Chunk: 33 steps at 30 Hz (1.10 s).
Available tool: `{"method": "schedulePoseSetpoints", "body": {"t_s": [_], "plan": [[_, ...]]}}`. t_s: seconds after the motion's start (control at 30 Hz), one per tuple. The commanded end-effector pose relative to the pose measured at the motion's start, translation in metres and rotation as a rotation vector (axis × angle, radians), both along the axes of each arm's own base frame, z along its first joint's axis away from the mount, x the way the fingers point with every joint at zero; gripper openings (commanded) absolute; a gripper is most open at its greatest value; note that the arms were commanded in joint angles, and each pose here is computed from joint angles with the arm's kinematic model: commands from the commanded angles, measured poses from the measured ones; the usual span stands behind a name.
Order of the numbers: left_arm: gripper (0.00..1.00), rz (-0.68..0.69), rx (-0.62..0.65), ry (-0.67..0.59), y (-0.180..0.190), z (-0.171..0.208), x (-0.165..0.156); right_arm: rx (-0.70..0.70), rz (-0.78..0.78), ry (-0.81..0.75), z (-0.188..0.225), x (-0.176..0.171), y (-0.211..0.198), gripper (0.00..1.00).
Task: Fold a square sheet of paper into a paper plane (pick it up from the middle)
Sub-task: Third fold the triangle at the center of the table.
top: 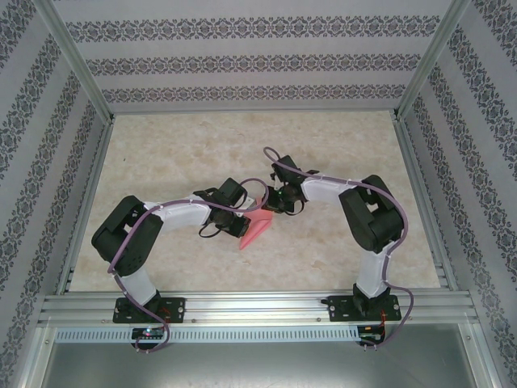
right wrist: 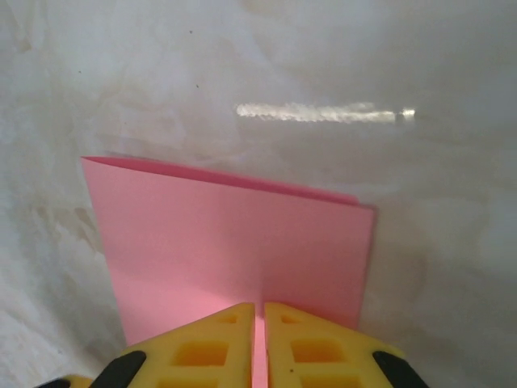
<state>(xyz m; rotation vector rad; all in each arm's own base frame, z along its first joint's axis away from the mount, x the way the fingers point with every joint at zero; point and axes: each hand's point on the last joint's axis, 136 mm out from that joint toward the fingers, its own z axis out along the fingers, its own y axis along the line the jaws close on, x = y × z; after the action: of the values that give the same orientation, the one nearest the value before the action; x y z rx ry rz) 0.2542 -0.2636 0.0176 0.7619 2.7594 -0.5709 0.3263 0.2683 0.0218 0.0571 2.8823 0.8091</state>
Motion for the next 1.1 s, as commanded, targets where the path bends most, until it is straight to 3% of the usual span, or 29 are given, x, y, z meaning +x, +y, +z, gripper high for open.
{"method": "schedulePoseSetpoints", "body": {"t_s": [0.0,0.27,0.53,1.07], "plan": [[0.02,0.025,0.02,0.004,0.009,-0.012,0.002,0.104,-0.122,-0.112,0.044,0.024,-0.009,0.14],[0.02,0.031,0.016,-0.001,0.009,-0.01,0.002,0.262,-0.197,-0.259,0.072,0.001,-0.012,0.18],[0.02,0.034,0.021,-0.014,0.009,-0.006,0.005,0.357,-0.206,-0.224,0.059,-0.044,0.013,0.12],[0.02,0.031,0.026,-0.016,0.009,-0.004,0.006,0.306,-0.196,-0.105,0.018,-0.059,0.036,0.08]]}}
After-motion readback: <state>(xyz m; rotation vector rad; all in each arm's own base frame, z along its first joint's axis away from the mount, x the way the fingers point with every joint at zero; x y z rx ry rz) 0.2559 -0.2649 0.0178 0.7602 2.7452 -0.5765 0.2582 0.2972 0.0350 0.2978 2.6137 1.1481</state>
